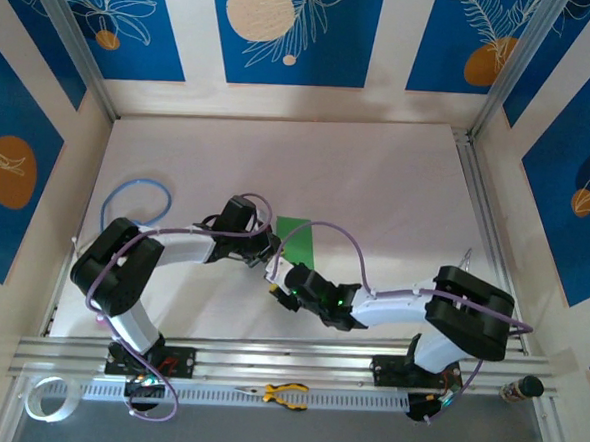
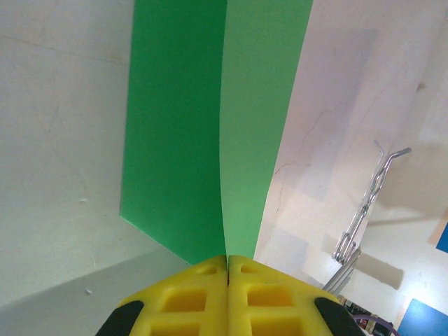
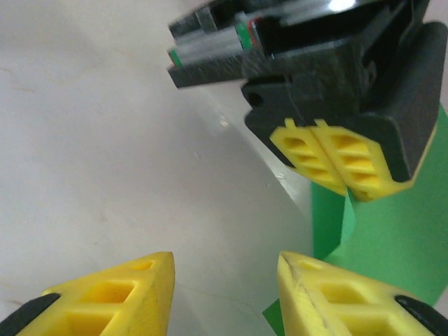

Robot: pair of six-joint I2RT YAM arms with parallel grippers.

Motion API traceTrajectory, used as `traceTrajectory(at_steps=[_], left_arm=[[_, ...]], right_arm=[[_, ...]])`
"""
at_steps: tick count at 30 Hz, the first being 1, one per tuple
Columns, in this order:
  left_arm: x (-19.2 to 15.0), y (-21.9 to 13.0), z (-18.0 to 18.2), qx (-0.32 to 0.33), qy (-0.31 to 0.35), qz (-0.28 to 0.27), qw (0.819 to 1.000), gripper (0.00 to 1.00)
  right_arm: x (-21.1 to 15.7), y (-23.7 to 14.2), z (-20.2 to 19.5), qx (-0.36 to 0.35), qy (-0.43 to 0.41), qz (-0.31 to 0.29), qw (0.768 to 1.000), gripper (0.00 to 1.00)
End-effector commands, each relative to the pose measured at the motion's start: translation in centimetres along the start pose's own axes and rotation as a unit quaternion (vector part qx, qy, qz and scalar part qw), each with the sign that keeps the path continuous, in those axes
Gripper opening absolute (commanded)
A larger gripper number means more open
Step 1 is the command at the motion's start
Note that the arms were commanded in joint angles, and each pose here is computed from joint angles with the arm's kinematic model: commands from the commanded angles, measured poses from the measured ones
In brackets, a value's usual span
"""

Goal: Fold a paper plane with a square sheet of paper (pick it up from the middle)
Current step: Third fold the triangle at the center of the table.

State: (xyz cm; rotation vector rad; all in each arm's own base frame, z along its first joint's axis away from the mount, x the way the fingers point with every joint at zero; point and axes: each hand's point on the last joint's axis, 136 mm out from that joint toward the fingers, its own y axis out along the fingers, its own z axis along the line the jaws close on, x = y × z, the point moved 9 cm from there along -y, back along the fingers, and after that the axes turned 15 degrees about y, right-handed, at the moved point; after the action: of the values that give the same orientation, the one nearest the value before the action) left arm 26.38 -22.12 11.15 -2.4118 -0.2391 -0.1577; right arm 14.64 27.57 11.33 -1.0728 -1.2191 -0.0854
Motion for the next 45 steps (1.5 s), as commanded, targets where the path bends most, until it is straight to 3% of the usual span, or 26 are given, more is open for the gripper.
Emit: traceTrajectory(at_steps=[1,5,16,21,24,36,45], left_arm=[[0.8,-0.7,-1.0,-0.018,0.001,-0.009,1.0,0.03],[0.8,-0.8,-1.0,-0.017,0.002,-0.011,1.0,0.03],[0.8,-0.8,-0.8,-0.003,0.009,-0.008,1.0,0.03],[0.8,-0.9,-1.0,-0.004,0.01,-0.01,1.0,0.03],[0.8,-1.0,-1.0,-0.003,0.011,-0.011,1.0,0.03],[1.0,-0.8,-1.1,-0.005,0.01,-0.011,1.0,0.03],[0.9,-0.8,-1.0,-0.006,0.008,-0.01,1.0,0.03]], right_arm=[[0.3,0.3,0.0,-0.031,-0.013,-0.012,0.999,0.39],[0.0,0.1,-0.1,-0.02,-0.009,-0.009,1.0,0.35],[1.6,-3.3,-0.6,0.028,0.03,-0.063,0.997,0.36],[1.6,-5.8,-3.0,0.062,0.099,-0.077,0.99,0.4],[1.2,-6.1,-4.9,0.091,0.132,-0.055,0.986,0.41],[1.7,-3.6,-2.8,0.055,0.03,-0.039,0.997,0.57],[1.8,-1.4,-0.6,0.019,-0.019,-0.045,0.999,0.57]])
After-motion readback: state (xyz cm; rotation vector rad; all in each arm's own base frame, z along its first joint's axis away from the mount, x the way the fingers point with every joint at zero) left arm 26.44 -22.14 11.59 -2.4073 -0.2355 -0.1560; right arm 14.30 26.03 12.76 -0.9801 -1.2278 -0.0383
